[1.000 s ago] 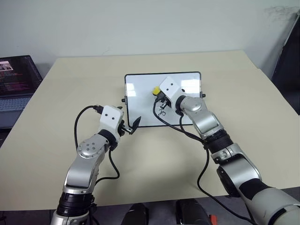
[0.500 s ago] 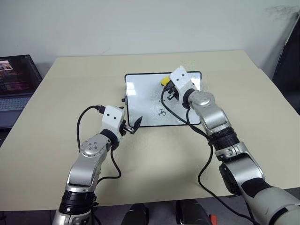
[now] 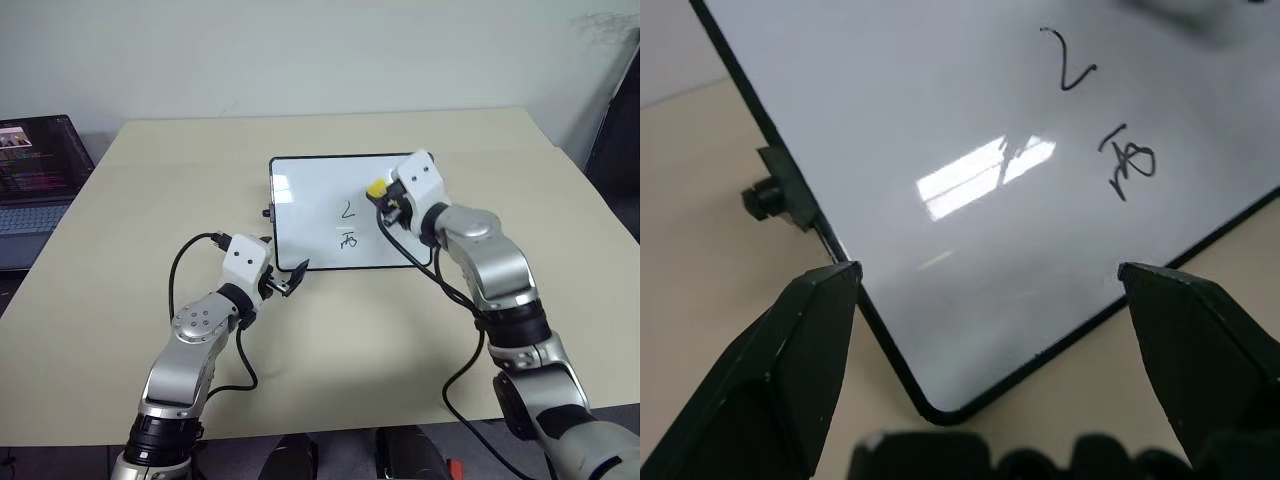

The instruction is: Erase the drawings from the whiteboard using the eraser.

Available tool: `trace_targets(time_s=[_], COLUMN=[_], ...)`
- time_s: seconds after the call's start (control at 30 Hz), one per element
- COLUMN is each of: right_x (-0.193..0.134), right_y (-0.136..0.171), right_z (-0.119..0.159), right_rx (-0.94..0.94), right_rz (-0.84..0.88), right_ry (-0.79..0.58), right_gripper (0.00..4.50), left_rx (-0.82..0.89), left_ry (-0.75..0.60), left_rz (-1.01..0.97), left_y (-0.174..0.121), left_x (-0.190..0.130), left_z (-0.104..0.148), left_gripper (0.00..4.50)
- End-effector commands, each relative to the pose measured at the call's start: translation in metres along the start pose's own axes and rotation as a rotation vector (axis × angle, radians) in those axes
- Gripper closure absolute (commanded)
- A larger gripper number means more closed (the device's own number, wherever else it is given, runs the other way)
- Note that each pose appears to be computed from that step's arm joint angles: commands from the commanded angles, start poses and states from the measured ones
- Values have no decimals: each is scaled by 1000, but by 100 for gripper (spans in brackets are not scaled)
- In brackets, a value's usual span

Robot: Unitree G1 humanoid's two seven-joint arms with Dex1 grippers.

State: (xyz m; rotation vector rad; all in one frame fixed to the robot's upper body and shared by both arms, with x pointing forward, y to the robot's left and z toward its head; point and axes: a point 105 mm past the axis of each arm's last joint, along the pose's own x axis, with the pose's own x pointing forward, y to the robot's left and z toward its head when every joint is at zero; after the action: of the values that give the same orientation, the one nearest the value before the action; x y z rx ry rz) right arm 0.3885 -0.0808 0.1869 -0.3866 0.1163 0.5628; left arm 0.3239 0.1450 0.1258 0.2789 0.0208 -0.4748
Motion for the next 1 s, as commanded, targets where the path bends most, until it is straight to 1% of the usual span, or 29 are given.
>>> trace_targets(time_s=[0.03, 0.1, 0.2, 0.53, 0.6, 0.67, 0.77, 0.87, 1.0], right_x=[-17, -27, -35, -36, -35, -28, -21, -7, 11], right_y=[6, 7, 8, 7, 6, 4, 2, 3, 6], right_z=[9, 0, -6, -7, -4, 9, 19, 36, 44], right_rx=[-7, 16, 42, 49, 37, 4, -2, -64, -107], right_rz=[5, -12, -34, -61, -65, -73, -76, -80, -73], right_ry=[-28, 0, 25, 31, 19, -30, -67, -147, -197], right_gripper=[346, 346, 346, 346, 346, 346, 346, 346, 346], left_rx=[42, 42, 43, 48, 49, 50, 50, 46, 48], left_ry=[-55, -53, -52, -45, -45, -45, -47, -54, -60], left_rz=[-2, -6, -11, -21, -21, -18, -17, -19, -21], left_y=[0, -1, -1, 1, 1, 2, 3, 2, 0], left_x=[-4, -5, -5, -3, -3, -2, -2, -1, 1], left_z=[16, 16, 15, 12, 12, 12, 12, 12, 14], left_gripper=[0, 0, 0, 0, 0, 0, 0, 0, 0])
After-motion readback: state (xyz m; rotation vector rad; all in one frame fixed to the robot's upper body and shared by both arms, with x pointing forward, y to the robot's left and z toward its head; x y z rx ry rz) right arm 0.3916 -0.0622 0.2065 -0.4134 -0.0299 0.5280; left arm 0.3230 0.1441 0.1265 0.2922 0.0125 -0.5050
